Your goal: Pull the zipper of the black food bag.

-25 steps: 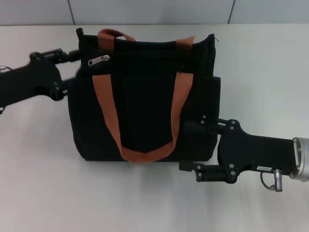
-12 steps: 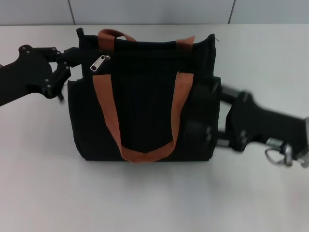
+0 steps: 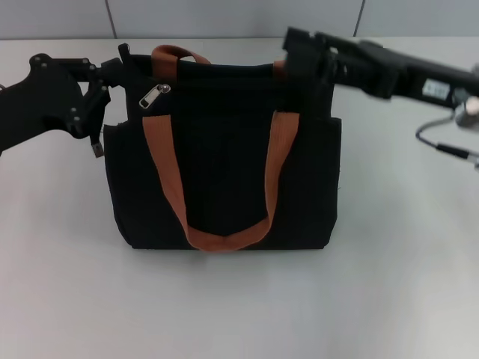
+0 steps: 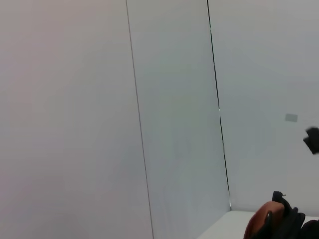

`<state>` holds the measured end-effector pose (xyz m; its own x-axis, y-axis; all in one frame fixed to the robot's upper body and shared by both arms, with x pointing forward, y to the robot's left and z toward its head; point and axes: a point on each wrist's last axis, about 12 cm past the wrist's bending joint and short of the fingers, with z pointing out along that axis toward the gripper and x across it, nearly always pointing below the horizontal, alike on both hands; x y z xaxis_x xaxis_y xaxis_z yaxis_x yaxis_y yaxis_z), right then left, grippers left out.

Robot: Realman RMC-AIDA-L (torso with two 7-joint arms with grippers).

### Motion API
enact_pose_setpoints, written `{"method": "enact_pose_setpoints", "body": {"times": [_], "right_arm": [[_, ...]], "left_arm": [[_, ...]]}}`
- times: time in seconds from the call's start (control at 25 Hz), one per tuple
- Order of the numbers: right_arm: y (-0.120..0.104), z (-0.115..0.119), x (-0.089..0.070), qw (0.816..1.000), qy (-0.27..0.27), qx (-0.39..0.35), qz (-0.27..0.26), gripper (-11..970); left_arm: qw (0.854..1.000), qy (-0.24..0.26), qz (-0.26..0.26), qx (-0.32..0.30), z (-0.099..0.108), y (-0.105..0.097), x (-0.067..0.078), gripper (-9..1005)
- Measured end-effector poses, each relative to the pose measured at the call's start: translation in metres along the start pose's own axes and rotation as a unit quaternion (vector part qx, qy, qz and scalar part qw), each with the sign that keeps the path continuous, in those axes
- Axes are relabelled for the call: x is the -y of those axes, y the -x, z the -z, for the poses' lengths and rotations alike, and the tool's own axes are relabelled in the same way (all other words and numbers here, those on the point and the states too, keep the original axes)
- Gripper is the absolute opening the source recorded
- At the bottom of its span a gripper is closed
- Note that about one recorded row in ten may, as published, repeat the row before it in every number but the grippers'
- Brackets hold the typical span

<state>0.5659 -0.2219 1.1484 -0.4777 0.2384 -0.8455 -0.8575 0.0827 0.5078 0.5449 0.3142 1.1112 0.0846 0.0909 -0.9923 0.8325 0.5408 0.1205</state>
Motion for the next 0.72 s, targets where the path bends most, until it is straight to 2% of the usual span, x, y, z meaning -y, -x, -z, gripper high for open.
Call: {"method": "enact_pose_setpoints", "body": {"times": [0.12,0.16,0.2,0.36,0.56,0.64,0.72], "right_arm": [[0.015,-0.013,0.002,0.998,0.013,-0.024,-0.048,671],[0.022,-0.023,0.006,0.994,0.005,-0.044,-0.098,670],[0.022,-0.023,0.006,0.994,0.005,-0.044,-0.098,668],[0.032,-0.044,0.013,0.975,-0.021,-0.092,-0.203,660],[0.036,-0.060,0.013,0.964,-0.022,-0.113,-0.239,488],[0.034,-0.071,0.017,0.954,-0.043,-0.133,-0.265,407],[0.033,-0.073,0.018,0.952,-0.050,-0.137,-0.271,314]], "left_arm": [[1.000,-0.001,-0.003,-0.001,0.000,0.002,-0.002,20],[1.000,-0.001,-0.004,-0.001,0.000,0.002,-0.003,20],[1.000,-0.001,-0.004,-0.001,0.000,0.002,-0.003,20],[1.000,-0.004,-0.007,-0.005,0.000,0.002,-0.004,20],[1.000,-0.003,-0.007,-0.006,0.001,0.002,-0.003,21],[1.000,-0.004,-0.008,-0.005,0.001,0.001,-0.003,21],[1.000,-0.004,-0.008,-0.005,0.001,0.001,-0.002,21]]}}
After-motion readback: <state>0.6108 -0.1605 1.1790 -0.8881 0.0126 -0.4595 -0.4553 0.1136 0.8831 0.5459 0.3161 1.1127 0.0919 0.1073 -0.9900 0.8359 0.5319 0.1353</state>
